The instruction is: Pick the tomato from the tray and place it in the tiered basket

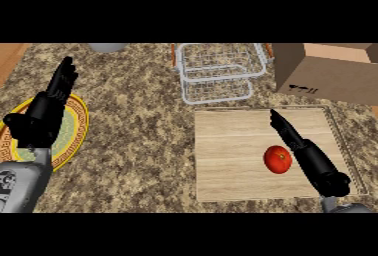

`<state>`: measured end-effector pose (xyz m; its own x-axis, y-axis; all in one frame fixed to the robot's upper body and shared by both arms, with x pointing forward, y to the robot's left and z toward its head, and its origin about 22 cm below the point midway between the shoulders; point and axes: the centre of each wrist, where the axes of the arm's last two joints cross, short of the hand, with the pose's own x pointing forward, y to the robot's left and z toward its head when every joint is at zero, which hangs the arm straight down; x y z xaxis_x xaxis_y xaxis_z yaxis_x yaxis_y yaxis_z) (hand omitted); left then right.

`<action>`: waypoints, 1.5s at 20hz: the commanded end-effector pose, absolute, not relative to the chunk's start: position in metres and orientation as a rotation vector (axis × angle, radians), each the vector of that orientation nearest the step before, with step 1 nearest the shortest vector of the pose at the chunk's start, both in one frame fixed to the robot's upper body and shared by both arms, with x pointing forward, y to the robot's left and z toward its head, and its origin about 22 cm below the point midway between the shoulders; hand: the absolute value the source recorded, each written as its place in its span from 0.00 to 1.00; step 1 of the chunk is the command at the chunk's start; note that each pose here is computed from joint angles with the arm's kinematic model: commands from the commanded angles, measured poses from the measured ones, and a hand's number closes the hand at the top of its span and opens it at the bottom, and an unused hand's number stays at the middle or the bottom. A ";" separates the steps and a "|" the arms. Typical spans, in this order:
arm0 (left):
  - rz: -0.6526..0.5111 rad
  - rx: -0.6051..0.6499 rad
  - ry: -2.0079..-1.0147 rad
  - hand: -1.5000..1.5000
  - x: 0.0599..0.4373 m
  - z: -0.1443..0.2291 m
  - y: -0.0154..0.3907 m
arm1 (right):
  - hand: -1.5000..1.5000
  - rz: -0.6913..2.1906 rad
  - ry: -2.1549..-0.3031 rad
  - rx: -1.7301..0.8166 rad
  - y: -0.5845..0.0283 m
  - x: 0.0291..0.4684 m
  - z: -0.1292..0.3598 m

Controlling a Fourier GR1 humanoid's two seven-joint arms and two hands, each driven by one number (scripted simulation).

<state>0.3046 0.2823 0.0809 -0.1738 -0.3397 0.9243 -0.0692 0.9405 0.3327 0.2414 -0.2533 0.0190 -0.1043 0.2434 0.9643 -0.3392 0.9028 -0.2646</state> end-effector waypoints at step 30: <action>-0.119 -0.096 -1.402 0.50 0.279 0.021 0.243 | 0.00 0.548 -1.673 -0.673 -0.362 0.140 0.073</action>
<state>0.2767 0.2354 0.0194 0.1744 -0.0356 0.9840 0.1382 0.9903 0.0113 0.1482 -0.3830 0.0418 -0.2066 0.5999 0.7730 0.1266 0.7998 -0.5868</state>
